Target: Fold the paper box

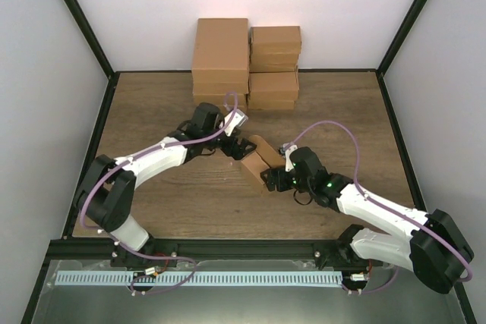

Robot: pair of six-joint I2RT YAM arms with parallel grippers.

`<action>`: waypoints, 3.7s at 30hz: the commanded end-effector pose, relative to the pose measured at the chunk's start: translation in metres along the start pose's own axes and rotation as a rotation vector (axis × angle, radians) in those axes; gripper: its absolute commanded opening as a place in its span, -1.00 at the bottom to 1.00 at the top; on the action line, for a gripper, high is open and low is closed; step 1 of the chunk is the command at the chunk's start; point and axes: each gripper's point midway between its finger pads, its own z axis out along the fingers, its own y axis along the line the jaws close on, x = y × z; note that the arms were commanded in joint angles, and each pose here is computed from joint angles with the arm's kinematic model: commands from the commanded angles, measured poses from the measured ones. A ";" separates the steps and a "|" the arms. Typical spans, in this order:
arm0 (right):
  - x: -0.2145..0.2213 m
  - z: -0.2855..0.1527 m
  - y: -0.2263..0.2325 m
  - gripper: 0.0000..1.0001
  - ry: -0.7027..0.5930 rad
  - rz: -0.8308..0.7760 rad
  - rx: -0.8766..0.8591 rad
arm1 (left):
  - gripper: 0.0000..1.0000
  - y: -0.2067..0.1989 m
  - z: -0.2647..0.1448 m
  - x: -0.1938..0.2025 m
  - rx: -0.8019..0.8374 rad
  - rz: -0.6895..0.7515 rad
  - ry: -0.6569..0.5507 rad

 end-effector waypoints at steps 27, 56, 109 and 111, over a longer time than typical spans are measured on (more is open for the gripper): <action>-0.017 -0.001 0.009 0.60 -0.016 -0.004 -0.023 | -0.27 -0.009 0.025 -0.002 0.262 0.058 0.044; -0.017 -0.001 0.009 0.49 -0.005 -0.003 -0.024 | 0.88 -0.018 0.028 -0.022 0.182 0.147 0.017; -0.012 0.005 0.007 0.29 0.016 0.006 -0.020 | -0.29 -0.039 0.019 -0.010 0.058 0.053 0.093; -0.012 0.006 0.007 0.29 0.017 0.006 -0.020 | -0.31 -0.038 0.023 -0.009 0.057 0.057 0.108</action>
